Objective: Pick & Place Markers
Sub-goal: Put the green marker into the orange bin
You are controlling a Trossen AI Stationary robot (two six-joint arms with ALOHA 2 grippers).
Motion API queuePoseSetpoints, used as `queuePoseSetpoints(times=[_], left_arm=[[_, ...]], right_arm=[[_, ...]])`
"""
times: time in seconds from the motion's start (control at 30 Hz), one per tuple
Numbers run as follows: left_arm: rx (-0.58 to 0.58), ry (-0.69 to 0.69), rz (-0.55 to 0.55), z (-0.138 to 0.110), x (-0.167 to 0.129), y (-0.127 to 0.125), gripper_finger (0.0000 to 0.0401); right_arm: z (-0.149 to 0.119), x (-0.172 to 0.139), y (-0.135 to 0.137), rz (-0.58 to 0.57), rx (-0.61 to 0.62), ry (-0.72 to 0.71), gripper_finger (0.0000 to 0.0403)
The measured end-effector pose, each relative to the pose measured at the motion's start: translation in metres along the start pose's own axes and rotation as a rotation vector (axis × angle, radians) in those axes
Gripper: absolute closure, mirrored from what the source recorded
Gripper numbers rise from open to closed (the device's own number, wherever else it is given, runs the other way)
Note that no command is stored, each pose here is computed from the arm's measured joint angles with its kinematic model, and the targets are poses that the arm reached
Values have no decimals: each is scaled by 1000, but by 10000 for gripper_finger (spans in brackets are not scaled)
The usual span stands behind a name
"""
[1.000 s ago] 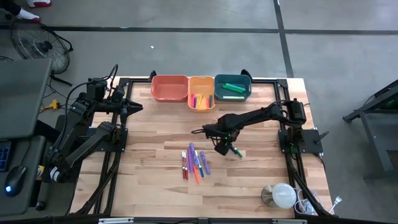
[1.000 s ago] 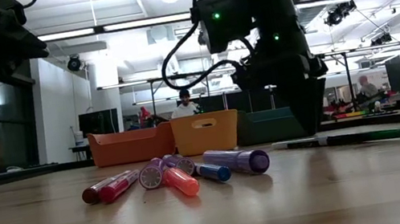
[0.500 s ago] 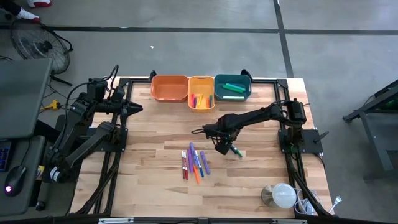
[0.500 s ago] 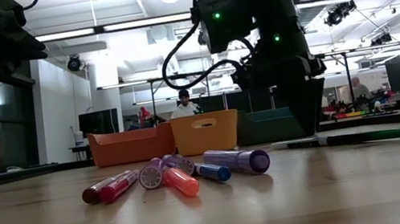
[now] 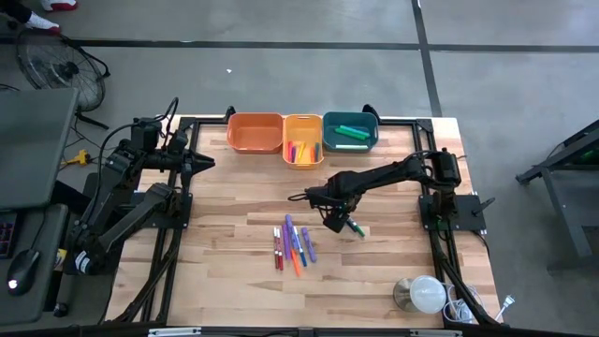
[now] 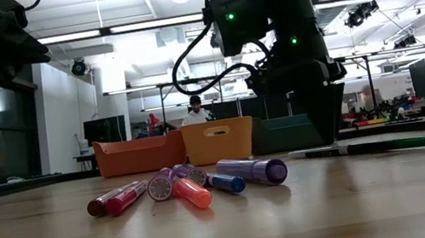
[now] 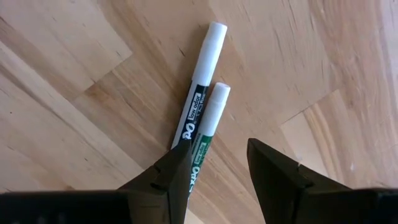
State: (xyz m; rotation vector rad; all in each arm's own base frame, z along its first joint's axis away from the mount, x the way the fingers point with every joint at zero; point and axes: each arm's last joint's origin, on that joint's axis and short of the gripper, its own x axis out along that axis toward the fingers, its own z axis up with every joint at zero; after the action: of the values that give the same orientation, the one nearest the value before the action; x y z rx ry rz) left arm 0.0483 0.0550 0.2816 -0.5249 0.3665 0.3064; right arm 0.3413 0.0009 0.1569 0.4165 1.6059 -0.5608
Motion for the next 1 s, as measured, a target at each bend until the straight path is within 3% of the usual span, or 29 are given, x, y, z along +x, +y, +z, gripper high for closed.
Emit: queuePoseSetpoints(times=[0.37, 0.73, 1.0], left_arm=[[0, 0, -5, 0, 0, 0, 313], [2, -1, -8, 0, 0, 0, 313], [1, -1, -8, 0, 0, 0, 313]], right_arm=[[1, 1, 0, -2, 21, -17, 259], [-14, 33, -3, 29, 70, 15, 259], [-17, 35, 0, 40, 89, 21, 259]])
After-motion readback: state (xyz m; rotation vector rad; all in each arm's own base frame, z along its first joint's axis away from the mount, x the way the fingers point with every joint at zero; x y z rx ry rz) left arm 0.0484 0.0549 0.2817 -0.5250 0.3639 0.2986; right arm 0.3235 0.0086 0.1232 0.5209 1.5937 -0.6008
